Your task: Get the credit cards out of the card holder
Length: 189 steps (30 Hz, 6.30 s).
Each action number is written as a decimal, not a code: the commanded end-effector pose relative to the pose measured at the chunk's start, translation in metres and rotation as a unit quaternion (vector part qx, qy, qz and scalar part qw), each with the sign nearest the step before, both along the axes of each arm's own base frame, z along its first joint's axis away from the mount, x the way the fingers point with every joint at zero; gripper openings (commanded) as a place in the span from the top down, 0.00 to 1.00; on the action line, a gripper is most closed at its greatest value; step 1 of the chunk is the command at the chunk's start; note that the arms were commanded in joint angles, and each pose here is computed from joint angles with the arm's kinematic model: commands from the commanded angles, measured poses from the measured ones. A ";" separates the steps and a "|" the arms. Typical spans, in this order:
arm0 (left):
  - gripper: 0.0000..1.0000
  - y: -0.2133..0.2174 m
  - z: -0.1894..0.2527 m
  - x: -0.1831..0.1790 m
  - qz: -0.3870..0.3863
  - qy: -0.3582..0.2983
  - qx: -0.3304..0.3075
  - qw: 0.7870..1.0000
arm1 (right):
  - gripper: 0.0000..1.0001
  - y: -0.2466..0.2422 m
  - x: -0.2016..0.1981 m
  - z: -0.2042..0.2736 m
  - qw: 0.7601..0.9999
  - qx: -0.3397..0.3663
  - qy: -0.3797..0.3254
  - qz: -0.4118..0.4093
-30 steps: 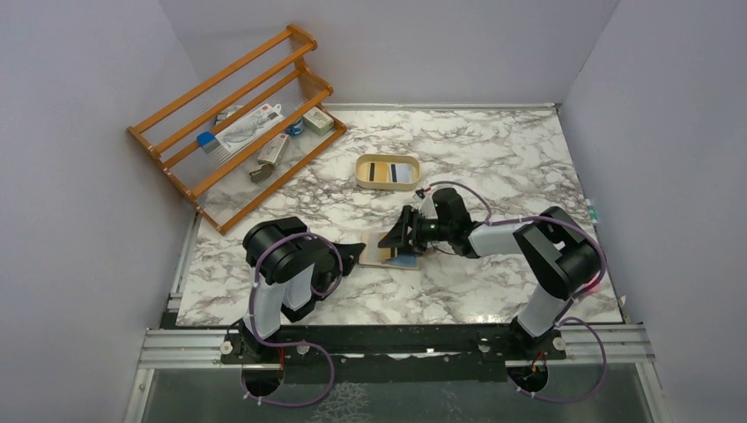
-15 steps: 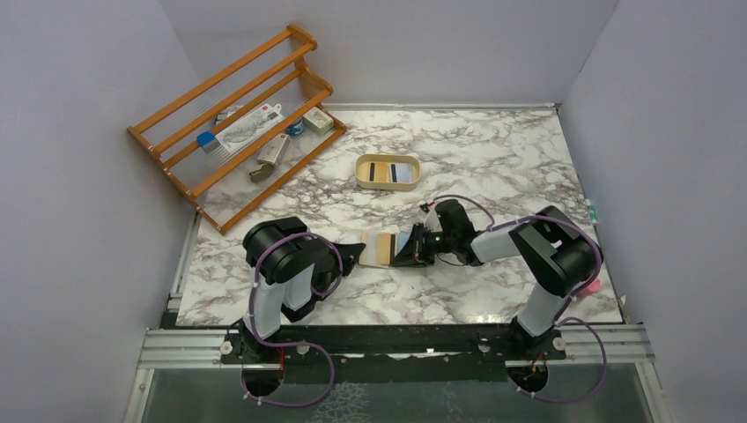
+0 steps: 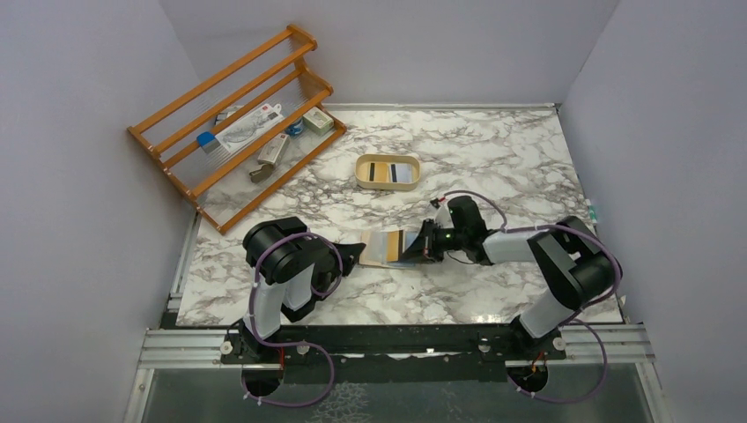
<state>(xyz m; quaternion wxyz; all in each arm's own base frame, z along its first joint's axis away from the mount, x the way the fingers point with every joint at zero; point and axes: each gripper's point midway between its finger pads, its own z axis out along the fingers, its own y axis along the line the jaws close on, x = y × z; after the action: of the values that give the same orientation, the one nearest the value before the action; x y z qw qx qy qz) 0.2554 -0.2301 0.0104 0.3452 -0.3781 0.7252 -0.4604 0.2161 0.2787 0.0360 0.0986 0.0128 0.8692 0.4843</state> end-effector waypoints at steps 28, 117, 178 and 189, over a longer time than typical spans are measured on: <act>1.00 0.001 0.031 -0.011 -0.030 -0.071 -0.010 0.997 | 0.99 0.031 0.205 0.089 0.986 -0.004 -0.167 -0.003; 1.00 -0.035 0.072 0.011 -0.076 -0.152 0.201 0.965 | 0.46 0.039 0.079 0.084 0.964 -0.162 -0.203 0.050; 1.00 -0.026 0.098 0.020 -0.050 -0.173 0.254 0.950 | 0.46 -0.033 0.026 0.066 0.921 -0.310 -0.220 0.089; 1.00 -0.039 0.131 0.016 -0.058 -0.208 0.312 0.925 | 0.46 0.024 0.071 0.087 0.946 -0.221 -0.235 0.020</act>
<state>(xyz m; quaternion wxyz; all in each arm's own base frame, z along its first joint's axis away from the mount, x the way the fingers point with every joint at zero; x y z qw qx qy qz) 0.2702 -0.2739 0.1311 0.5395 -0.1171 0.7659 -0.3296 0.2612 0.2703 0.0929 0.2452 -0.1669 0.9294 0.2197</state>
